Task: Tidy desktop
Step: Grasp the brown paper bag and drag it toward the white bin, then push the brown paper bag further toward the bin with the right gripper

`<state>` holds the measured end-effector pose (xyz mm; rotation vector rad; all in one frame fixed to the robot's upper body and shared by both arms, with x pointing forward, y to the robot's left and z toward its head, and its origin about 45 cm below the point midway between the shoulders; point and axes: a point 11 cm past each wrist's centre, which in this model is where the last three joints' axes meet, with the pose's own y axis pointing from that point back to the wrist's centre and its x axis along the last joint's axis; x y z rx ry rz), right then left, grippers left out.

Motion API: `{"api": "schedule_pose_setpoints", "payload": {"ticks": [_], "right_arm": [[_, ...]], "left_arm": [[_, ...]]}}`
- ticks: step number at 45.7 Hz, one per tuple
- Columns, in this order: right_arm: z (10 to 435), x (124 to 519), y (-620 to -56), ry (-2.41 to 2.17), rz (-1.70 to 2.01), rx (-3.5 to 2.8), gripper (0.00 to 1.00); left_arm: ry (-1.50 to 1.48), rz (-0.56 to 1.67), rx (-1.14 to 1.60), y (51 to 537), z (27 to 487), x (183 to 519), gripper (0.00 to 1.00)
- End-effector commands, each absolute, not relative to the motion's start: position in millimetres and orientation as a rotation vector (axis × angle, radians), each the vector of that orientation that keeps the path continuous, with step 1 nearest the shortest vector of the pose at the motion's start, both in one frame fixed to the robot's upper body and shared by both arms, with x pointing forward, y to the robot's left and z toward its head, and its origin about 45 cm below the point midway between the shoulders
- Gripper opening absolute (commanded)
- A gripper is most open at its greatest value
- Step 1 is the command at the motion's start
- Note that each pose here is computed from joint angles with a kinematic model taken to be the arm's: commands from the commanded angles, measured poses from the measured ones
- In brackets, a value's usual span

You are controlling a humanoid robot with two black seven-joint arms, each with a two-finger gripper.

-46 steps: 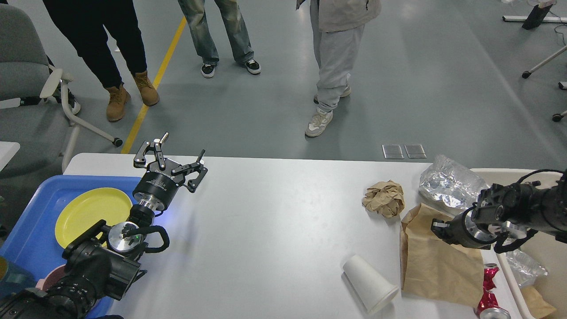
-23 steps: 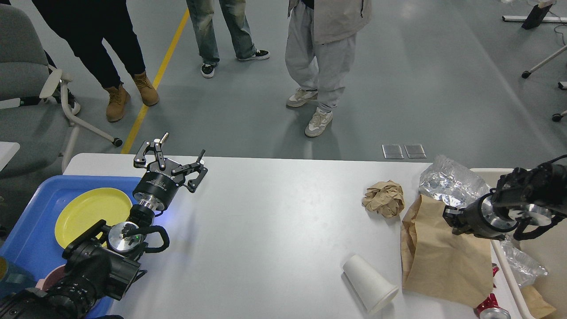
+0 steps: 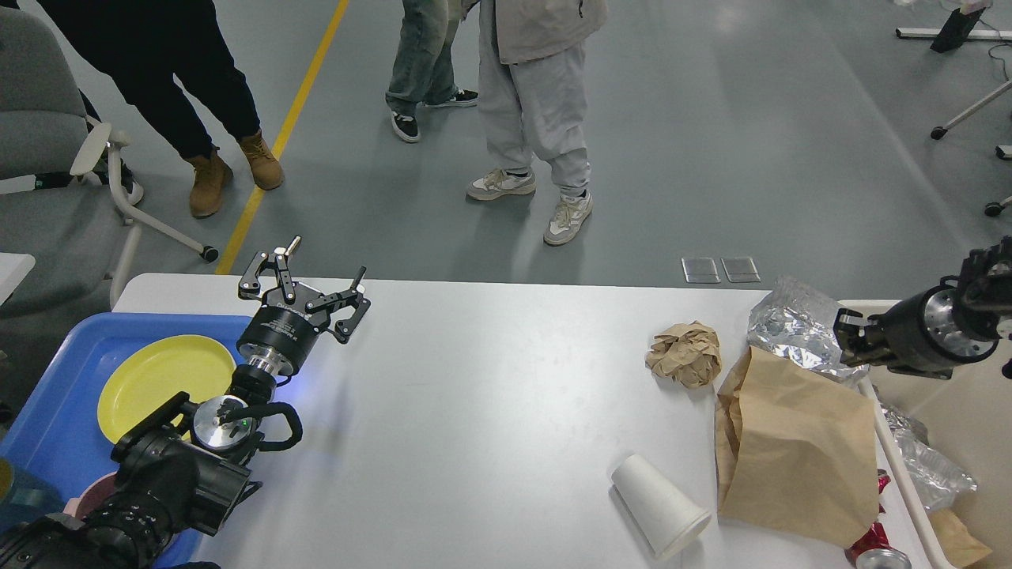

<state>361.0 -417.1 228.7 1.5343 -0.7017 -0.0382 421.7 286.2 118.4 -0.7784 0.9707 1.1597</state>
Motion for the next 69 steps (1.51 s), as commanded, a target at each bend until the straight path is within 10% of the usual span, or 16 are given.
{"api": "schedule_pose_setpoints", "payload": {"ticks": [1,20,45,69], "right_arm": [[227,364,-425,-0.728,-0.032,1.518,1.00],[196,330,-436,-0.634,-0.152,1.497,1.00],[294,348,-379,-0.318,-0.291,1.710,1.00],[156,310,-460,-0.494,-0.370,1.513,1.00]], "left_arm": [[0.971,1.160,-0.778,286,118,422,0.96],[0.971,1.160,-0.778,286,118,422,0.96],[0.971,1.160,-0.778,286,118,422,0.96],[0.971,1.160,-0.778,286,118,422,0.96]]}}
